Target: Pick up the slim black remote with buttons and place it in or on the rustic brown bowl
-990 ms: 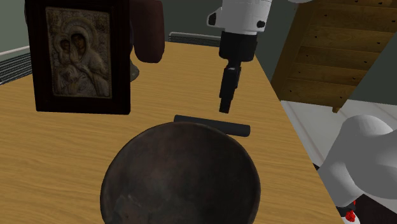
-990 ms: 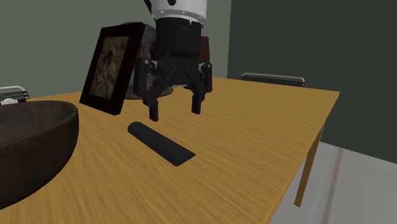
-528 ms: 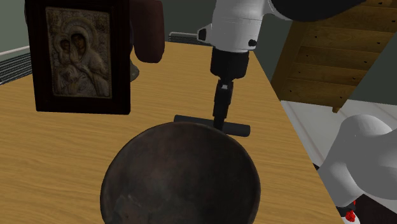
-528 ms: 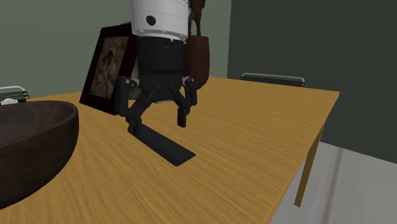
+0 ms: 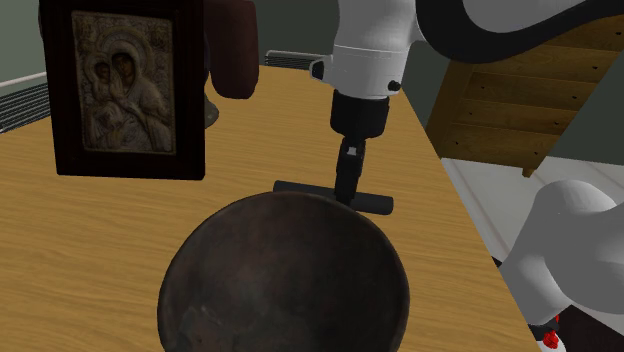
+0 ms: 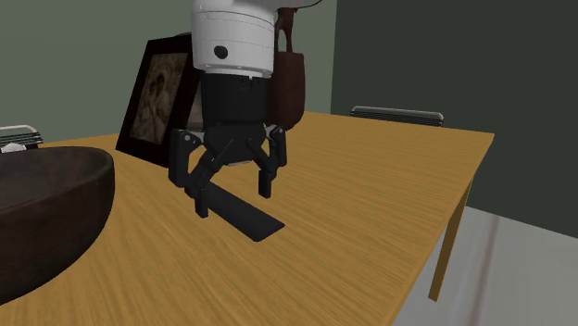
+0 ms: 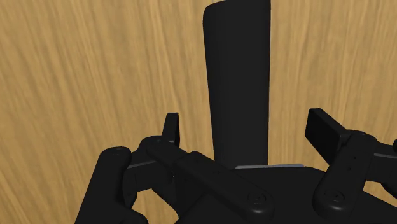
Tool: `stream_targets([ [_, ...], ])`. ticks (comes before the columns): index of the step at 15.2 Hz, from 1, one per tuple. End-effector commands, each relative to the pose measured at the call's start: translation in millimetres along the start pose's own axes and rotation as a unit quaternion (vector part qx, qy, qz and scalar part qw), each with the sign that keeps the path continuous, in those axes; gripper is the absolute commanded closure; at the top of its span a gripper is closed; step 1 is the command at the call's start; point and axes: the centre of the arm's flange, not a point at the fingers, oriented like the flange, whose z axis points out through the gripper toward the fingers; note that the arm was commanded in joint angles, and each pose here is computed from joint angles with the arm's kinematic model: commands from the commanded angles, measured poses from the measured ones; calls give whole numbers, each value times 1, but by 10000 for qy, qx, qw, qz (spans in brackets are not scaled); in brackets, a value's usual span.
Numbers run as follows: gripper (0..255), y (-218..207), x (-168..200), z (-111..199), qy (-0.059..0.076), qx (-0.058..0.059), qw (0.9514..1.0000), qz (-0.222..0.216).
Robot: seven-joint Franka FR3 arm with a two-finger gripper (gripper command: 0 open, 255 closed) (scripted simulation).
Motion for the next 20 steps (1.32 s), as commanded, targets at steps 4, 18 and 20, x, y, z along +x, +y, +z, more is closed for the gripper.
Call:
stream_targets([
  [4, 255, 0, 0, 0, 0, 0, 10000, 0],
  [18, 255, -3, 0, -31, 0, 0, 10000, 0],
  [20, 255, -3, 0, -42, 0, 0, 10000, 0],
])
